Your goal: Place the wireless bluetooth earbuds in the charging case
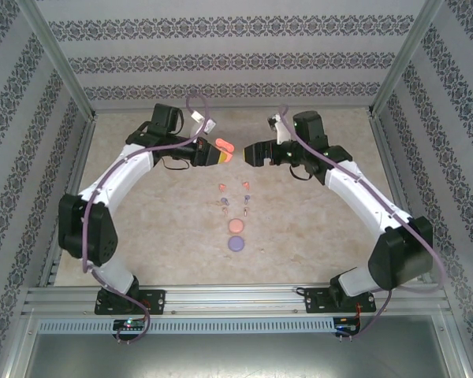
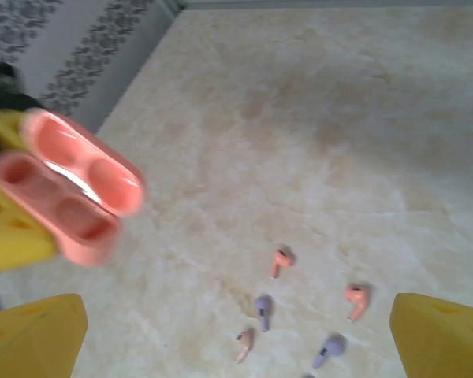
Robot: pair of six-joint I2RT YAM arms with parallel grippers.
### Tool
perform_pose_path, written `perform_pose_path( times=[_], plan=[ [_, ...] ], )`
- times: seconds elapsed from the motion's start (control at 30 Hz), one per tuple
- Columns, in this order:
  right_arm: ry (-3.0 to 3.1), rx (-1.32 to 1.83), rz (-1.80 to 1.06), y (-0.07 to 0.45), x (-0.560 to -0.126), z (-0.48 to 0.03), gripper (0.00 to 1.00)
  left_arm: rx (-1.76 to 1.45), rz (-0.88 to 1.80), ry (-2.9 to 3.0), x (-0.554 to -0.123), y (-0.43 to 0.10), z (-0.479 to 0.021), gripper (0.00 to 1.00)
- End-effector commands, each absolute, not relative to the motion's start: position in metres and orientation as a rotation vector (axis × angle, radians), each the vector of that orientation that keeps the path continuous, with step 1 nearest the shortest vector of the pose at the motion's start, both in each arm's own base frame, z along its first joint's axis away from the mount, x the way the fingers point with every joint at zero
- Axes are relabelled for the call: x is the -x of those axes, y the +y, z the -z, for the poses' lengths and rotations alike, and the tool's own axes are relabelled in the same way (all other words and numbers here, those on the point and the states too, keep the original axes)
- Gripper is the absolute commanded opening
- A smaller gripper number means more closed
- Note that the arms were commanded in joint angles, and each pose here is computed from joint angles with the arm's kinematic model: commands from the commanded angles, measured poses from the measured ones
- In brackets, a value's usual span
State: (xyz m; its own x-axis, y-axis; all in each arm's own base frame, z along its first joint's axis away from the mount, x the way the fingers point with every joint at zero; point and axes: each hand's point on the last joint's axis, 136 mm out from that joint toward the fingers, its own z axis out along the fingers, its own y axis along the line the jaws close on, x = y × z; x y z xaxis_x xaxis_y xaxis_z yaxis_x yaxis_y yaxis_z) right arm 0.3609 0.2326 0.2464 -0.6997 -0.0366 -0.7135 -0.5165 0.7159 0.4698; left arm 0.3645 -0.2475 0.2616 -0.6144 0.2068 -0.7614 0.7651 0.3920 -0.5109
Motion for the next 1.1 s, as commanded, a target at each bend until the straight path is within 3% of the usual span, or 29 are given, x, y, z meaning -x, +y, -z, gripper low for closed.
perform_pose_path(
  times=[0.0,0.5,0.73,1.07],
  plan=[
    [2.221,0.343,-0.648,0.214,-0.364,-0.231,0.98,-0.754,1.065,1.971,-0.375,-0.24,-0.278,0.0],
    [2.271,0.042,-0.339,0.19,-0.373,-0.178,0.98,-0.756,0.674,1.739,-0.368,-0.232,-0.261,0.0],
    [2.322,0.036,-0.163,0.193,-0.376,-0.161,0.98,-0.648,0.599,1.764,-0.385,-0.225,-0.247,0.0],
    [2.39,0.116,-0.317,0.225,-0.369,-0.166,0.96,-0.51,0.498,1.655,-0.422,-0.216,-0.236,0.0]
  ],
)
